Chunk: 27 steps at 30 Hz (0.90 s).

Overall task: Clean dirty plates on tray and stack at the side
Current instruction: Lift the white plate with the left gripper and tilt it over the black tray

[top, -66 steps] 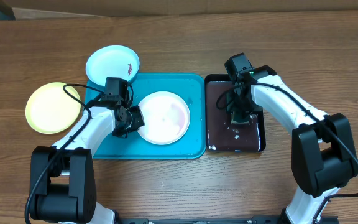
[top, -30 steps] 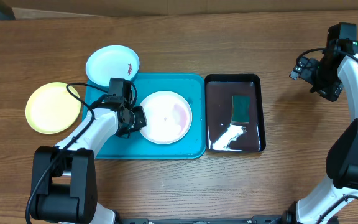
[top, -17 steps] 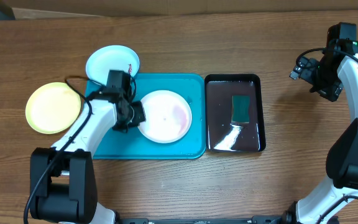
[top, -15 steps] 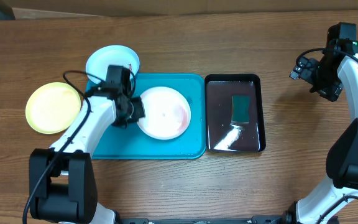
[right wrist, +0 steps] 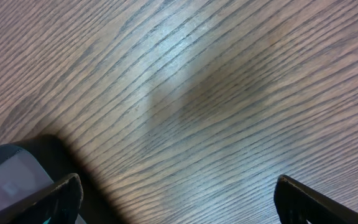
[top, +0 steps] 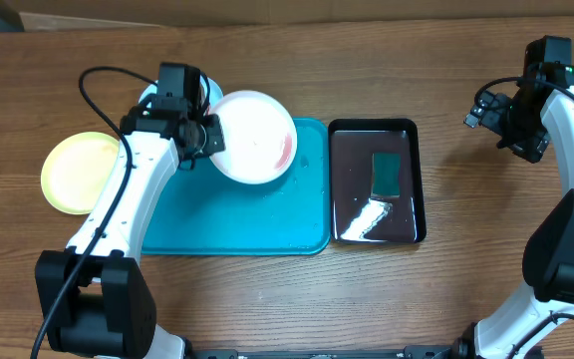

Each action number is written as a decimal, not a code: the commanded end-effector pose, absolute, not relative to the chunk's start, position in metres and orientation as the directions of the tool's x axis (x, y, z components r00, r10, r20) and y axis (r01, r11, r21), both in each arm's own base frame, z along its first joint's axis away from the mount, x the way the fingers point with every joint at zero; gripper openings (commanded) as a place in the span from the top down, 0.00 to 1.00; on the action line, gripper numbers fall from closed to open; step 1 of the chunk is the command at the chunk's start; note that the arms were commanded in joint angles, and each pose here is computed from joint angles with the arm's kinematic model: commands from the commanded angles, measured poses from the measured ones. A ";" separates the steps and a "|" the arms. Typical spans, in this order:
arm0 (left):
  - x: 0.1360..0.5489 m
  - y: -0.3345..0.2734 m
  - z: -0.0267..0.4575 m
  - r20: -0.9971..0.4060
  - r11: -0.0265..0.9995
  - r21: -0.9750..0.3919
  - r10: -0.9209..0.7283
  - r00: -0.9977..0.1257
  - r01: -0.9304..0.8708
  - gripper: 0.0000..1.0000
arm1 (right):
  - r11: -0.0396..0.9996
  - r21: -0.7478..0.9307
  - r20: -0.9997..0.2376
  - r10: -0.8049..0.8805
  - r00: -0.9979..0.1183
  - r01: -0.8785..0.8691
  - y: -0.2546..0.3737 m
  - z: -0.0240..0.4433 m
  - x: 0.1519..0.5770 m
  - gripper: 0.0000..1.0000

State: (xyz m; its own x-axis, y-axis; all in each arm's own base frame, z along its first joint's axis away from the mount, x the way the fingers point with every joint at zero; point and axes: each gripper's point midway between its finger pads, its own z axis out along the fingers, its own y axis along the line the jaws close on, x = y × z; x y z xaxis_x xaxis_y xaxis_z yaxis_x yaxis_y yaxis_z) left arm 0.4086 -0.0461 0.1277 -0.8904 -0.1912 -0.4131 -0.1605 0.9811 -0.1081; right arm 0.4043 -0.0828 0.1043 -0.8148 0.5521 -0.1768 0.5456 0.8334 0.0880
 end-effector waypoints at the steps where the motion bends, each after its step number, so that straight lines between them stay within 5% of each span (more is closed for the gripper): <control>1: 0.422 -0.059 0.167 -0.511 0.990 -0.106 -0.136 -0.849 -0.095 0.96 | 0.833 0.101 -0.196 0.553 -0.810 0.545 -0.083 0.111 0.408 0.00; 27: 0.382 -0.205 0.225 -0.705 0.952 0.283 0.288 -0.649 0.115 0.96 | 0.833 0.101 -0.196 0.553 -0.810 0.545 -0.083 0.111 0.408 0.00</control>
State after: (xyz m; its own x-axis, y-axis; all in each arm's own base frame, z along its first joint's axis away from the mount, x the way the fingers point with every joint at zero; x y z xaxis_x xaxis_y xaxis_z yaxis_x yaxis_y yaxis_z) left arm 0.3817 -0.2049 0.1861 -0.7308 0.2723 -0.6259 0.1696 0.9607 0.2199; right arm 0.4044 -0.0828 0.1043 -0.8150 0.5518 -0.1770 0.5452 0.8336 0.0884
